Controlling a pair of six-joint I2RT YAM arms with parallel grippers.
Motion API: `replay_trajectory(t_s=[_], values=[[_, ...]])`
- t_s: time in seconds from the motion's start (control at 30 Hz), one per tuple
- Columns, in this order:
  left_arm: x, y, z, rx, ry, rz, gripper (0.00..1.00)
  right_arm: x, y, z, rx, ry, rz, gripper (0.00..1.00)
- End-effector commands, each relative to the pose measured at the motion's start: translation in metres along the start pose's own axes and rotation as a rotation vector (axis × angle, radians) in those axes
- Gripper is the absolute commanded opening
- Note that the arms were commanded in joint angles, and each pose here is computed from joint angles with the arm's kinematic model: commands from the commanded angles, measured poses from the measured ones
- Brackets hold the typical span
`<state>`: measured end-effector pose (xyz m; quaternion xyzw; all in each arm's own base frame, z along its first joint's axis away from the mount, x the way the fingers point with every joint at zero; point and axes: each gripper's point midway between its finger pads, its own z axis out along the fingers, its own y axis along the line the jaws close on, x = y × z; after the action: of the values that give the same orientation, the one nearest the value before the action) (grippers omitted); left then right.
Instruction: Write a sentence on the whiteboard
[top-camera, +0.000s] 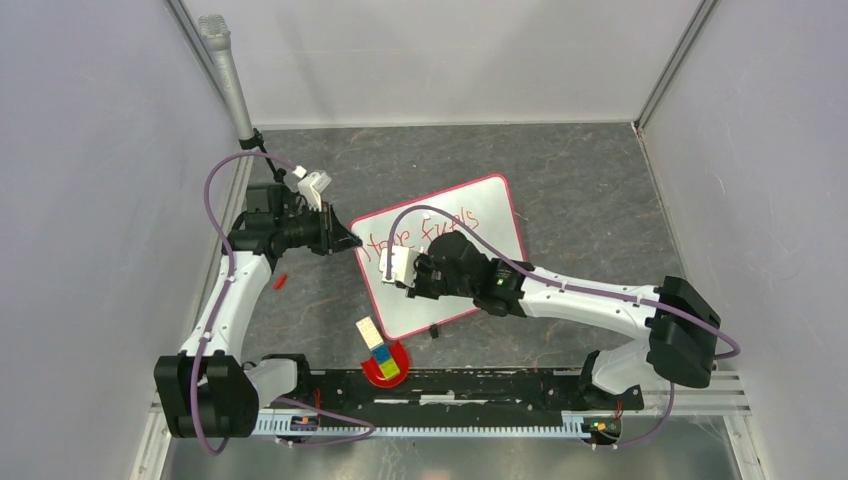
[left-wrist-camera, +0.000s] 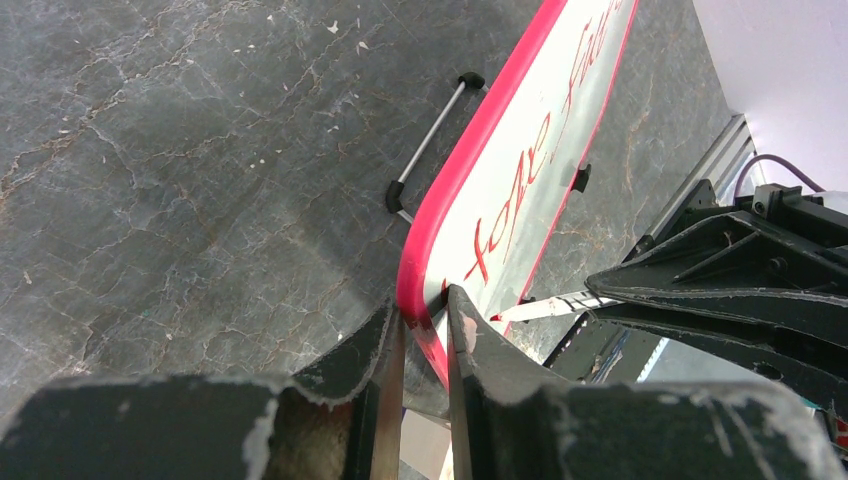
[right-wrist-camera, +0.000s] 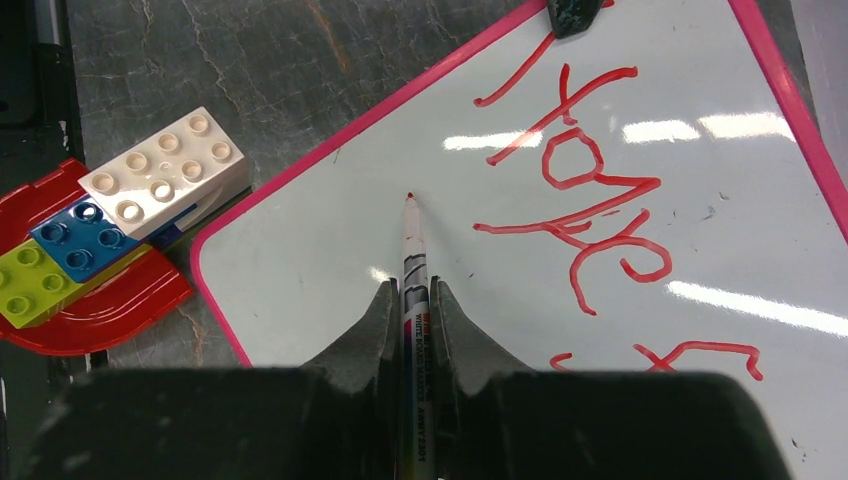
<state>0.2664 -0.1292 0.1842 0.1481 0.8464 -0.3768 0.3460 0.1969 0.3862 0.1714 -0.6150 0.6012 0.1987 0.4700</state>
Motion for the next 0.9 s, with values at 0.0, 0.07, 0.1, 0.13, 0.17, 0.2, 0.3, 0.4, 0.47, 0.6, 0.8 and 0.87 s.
replay_trajectory(t_s=[0.0, 0.07, 0.1, 0.13, 0.17, 0.2, 0.3, 0.4, 0.47, 0.6, 0.8, 0.87], values=[[0.007, -0.009, -0.001, 0.043, 0.009, 0.034, 0.02, -0.005, -0.003, 0.002, 0.022, -0.025, -0.001, 0.00], [0.007, -0.009, -0.001, 0.041, 0.007, 0.035, 0.02, 0.001, 0.001, 0.001, 0.014, -0.012, -0.001, 0.00], [0.007, -0.009, -0.001, 0.041, 0.008, 0.036, 0.02, 0.004, 0.003, 0.001, 0.009, -0.005, 0.000, 0.00], [0.007, -0.008, -0.001, 0.039, 0.007, 0.037, 0.02, 0.007, 0.005, 0.000, 0.004, 0.000, 0.002, 0.00], [0.007, -0.008, -0.001, 0.040, 0.008, 0.036, 0.02, 0.009, 0.006, 0.000, 0.000, 0.005, 0.001, 0.00], [0.007, -0.008, -0.001, 0.041, 0.008, 0.037, 0.02, 0.011, 0.008, -0.001, -0.004, 0.009, 0.001, 0.00], [0.007, -0.008, -0.001, 0.039, 0.008, 0.035, 0.03, 0.019, 0.016, -0.001, -0.023, 0.026, 0.002, 0.00], [0.007, -0.008, -0.001, 0.039, 0.006, 0.037, 0.02, 0.026, 0.027, -0.001, -0.049, 0.038, 0.000, 0.00], [0.007, -0.008, -0.001, 0.037, 0.006, 0.037, 0.02, 0.031, 0.034, -0.001, -0.067, 0.046, -0.002, 0.00], [0.007, -0.008, -0.001, 0.038, 0.005, 0.041, 0.02, 0.038, 0.048, -0.001, -0.097, 0.060, -0.012, 0.00], [0.007, -0.008, -0.001, 0.038, 0.005, 0.039, 0.02, 0.030, 0.044, 0.000, -0.083, 0.050, -0.020, 0.00], [0.007, -0.009, -0.002, 0.037, 0.004, 0.039, 0.02, 0.025, 0.040, -0.001, -0.069, 0.041, -0.022, 0.00]])
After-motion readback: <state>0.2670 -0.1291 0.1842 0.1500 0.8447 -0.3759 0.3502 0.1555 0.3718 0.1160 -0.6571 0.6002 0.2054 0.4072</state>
